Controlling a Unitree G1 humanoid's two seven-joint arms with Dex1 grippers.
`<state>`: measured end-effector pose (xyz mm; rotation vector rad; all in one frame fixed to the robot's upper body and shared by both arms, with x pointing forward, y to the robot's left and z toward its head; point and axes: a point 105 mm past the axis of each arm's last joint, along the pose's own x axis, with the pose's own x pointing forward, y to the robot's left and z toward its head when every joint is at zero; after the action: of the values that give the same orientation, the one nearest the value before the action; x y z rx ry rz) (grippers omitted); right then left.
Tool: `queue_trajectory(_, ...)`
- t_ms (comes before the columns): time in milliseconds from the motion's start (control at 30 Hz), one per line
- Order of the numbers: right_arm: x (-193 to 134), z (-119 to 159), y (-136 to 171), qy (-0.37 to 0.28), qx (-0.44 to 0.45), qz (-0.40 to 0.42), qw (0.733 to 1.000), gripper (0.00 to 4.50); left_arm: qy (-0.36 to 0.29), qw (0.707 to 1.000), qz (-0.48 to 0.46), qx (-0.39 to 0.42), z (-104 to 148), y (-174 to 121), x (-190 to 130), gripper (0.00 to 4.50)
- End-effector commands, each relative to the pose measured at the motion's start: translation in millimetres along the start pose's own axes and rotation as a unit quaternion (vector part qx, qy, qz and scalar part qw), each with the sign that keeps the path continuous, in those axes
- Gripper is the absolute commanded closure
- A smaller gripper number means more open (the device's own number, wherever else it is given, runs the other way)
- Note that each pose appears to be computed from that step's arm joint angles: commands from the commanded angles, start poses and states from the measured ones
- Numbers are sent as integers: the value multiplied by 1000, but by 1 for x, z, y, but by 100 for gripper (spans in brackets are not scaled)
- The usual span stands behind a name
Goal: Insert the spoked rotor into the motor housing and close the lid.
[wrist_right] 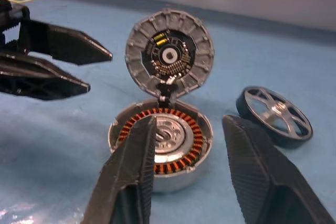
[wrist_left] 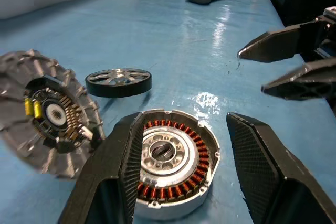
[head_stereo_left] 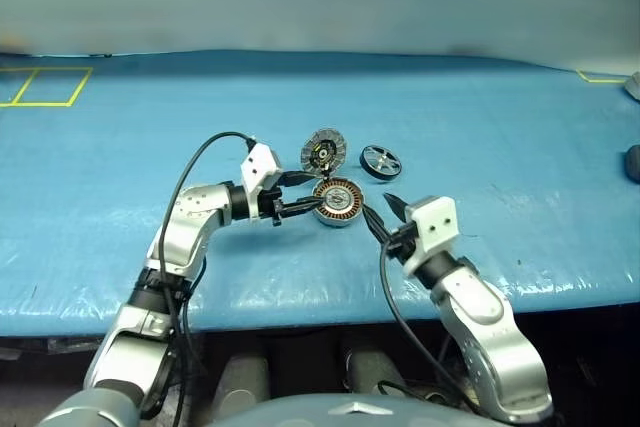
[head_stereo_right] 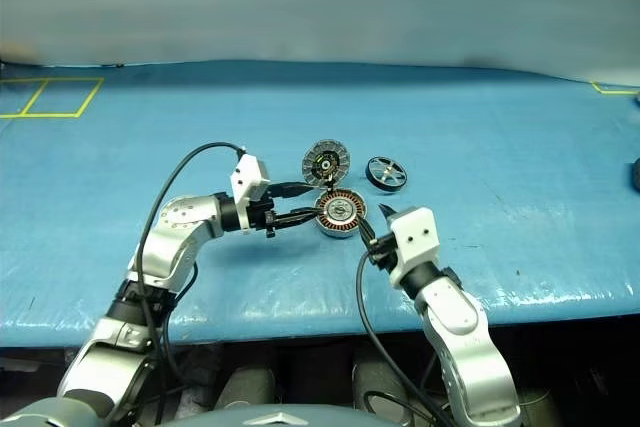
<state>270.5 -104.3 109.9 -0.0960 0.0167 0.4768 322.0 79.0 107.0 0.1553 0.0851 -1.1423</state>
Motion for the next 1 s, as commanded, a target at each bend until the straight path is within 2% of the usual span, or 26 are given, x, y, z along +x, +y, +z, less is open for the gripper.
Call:
queue_trajectory(33, 18, -6, 0, 2, 3, 24, 1000, 361, -9, 1000, 13, -2, 3, -4, -13, 184)
queue_trajectory(100, 30, -11, -4, 5, 11, 34, 999, 429, -2, 1000, 5, -14, -5, -13, -19, 184)
queue_trajectory(133, 37, -14, -8, 11, 11, 32, 999, 446, 0, 1000, 5, -18, -9, -16, -22, 184)
queue_trajectory(300, 60, -20, -21, 29, -8, 28, 999, 446, -9, 999, 13, -37, -14, -31, -29, 184)
queue_trajectory(433, 72, -19, -15, 33, -21, 62, 997, 446, -19, 999, 20, -42, -16, -40, -34, 184)
queue_trajectory(767, 69, -21, -1, 45, -36, 122, 991, 446, -12, 999, 40, -27, -21, -36, -41, 184)
queue_trajectory(900, 62, -43, 9, 84, -23, 146, 985, 446, -10, 999, 39, -29, -22, -35, -39, 184)
queue_trajectory(1000, 62, -59, 8, 109, -36, 134, 984, 446, -4, 999, 38, -24, -23, -34, -36, 184)
